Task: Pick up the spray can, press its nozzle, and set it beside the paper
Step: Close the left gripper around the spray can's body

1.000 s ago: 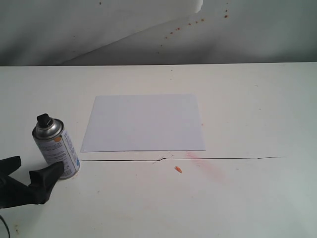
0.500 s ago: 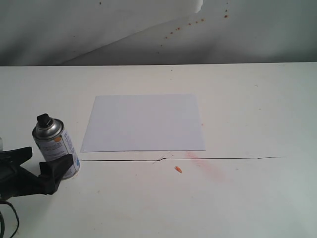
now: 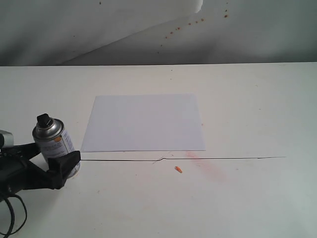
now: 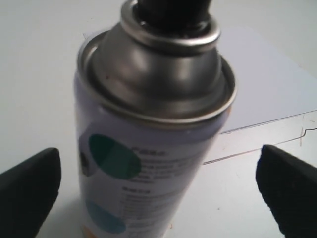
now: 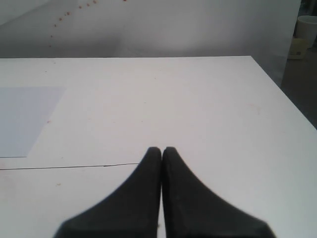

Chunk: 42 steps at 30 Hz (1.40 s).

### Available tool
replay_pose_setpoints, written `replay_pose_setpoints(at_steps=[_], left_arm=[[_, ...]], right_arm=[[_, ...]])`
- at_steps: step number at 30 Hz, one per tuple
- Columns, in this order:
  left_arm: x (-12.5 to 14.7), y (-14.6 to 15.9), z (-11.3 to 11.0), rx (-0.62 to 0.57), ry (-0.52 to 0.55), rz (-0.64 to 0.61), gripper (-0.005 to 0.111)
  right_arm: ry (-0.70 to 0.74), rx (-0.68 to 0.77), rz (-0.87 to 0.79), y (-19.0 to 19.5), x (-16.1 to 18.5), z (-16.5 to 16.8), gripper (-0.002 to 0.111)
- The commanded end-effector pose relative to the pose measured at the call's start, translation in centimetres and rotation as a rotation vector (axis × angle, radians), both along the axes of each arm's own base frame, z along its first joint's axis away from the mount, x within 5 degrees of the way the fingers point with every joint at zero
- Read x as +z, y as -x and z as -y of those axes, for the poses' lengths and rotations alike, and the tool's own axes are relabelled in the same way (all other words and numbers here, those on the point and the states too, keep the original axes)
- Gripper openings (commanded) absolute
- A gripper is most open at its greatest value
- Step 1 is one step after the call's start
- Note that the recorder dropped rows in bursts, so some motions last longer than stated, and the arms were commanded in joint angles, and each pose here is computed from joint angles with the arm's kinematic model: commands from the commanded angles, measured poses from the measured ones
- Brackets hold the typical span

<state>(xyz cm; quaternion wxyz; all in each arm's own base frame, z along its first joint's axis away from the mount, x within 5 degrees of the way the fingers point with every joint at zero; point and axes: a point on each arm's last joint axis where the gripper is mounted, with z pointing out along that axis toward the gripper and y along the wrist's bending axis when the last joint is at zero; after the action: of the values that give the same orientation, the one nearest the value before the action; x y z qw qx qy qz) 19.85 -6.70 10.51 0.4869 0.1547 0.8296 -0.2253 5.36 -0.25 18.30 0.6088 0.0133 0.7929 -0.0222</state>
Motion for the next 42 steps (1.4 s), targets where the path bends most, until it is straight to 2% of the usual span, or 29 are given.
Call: replay_pose_setpoints(at_steps=[1,9,12,18,29,31,32,34,37,38,42], left_arm=[[0.1,-0.6,0.4,-0.034,-0.001,0.035,0.104],[-1.3,-1.1,0.9,-0.069,-0.016,-0.008,0.104],[-1.2,-1.2,1.1,-0.086,-0.042,0.026,0.104],[-2.2,-1.8,1.1,-0.073,-0.053,0.000,0.104],[-1.9,-2.8,1.2,-0.060,-0.047,0.031,0.104],[-1.9,-2.8,1.2,-0.059,-0.045,0.030,0.097],[-1.9,-2.8,1.2,-0.056,-0.040,0.027,0.089],[-1.9,-2.8,1.2,-0.046,-0.023,0.013,0.065],[-2.0,-2.5,1.3,-0.058,-0.011,-0.009,0.007],[-2.1,-2.4,1.4,-0.084,-0.022,-0.004,0.001],[-1.6,-2.5,1.4,-0.080,-0.024,0.024,0.000]], right_arm=[[0.013,-0.009,0.006,0.0,-0.1,0.1,0.000],[0.013,-0.009,0.006,0.0,-0.1,0.1,0.000],[0.013,-0.009,0.006,0.0,-0.1,0.1,0.000],[0.013,-0.009,0.006,0.0,-0.1,0.1,0.000],[0.013,-0.009,0.006,0.0,-0.1,0.1,0.000],[0.013,-0.009,0.006,0.0,-0.1,0.1,0.000],[0.013,-0.009,0.006,0.0,-0.1,0.1,0.000],[0.013,-0.009,0.006,0.0,-0.1,0.1,0.000],[0.013,-0.009,0.006,0.0,-0.1,0.1,0.000],[0.013,-0.009,0.006,0.0,-0.1,0.1,0.000],[0.013,-0.009,0.006,0.0,-0.1,0.1,0.000]])
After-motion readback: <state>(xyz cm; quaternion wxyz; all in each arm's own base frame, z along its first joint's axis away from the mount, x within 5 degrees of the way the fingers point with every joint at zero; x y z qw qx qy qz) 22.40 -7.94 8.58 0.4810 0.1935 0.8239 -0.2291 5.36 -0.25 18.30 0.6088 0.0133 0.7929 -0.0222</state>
